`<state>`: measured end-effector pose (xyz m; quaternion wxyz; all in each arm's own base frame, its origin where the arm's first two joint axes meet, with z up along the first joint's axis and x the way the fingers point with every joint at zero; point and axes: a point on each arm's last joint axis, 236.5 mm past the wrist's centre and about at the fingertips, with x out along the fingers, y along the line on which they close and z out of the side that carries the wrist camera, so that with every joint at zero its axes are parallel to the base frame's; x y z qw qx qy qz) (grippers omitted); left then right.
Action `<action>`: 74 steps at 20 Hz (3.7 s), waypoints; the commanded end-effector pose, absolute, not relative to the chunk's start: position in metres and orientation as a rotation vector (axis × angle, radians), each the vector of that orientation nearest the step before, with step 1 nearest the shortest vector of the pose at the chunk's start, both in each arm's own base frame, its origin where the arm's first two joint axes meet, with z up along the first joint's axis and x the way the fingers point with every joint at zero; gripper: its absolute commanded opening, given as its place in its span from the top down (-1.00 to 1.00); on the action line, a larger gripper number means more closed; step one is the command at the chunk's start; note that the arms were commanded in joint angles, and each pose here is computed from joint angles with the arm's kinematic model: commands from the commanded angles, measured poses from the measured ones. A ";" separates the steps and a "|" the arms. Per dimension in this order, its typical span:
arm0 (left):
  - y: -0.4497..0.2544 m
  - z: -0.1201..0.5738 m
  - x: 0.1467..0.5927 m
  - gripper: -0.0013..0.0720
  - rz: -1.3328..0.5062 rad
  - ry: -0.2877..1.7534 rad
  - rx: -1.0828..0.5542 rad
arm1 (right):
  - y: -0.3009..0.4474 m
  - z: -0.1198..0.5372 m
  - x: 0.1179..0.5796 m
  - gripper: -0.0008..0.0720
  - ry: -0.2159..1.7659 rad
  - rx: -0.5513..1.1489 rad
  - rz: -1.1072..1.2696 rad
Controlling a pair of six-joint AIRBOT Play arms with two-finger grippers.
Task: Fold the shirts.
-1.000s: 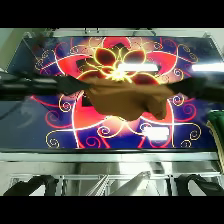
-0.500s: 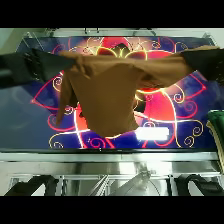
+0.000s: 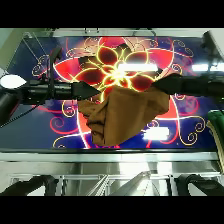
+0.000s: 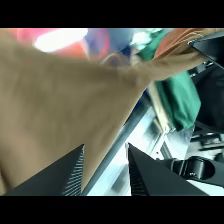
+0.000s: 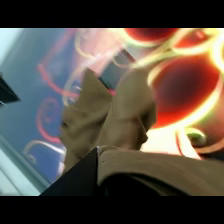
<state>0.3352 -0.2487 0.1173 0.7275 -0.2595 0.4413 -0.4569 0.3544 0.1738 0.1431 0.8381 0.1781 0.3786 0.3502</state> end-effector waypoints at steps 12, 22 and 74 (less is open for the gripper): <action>-0.178 -0.055 0.366 0.17 -0.720 1.335 -0.901 | 0.124 0.020 0.362 0.93 1.152 0.234 0.514; -0.218 -0.085 0.369 0.70 -0.776 1.478 -0.616 | 0.124 0.020 0.363 0.93 1.150 0.234 0.514; 0.012 -0.037 0.322 -0.62 -0.442 1.512 -0.799 | 0.157 -0.028 0.273 -0.56 1.378 0.269 0.798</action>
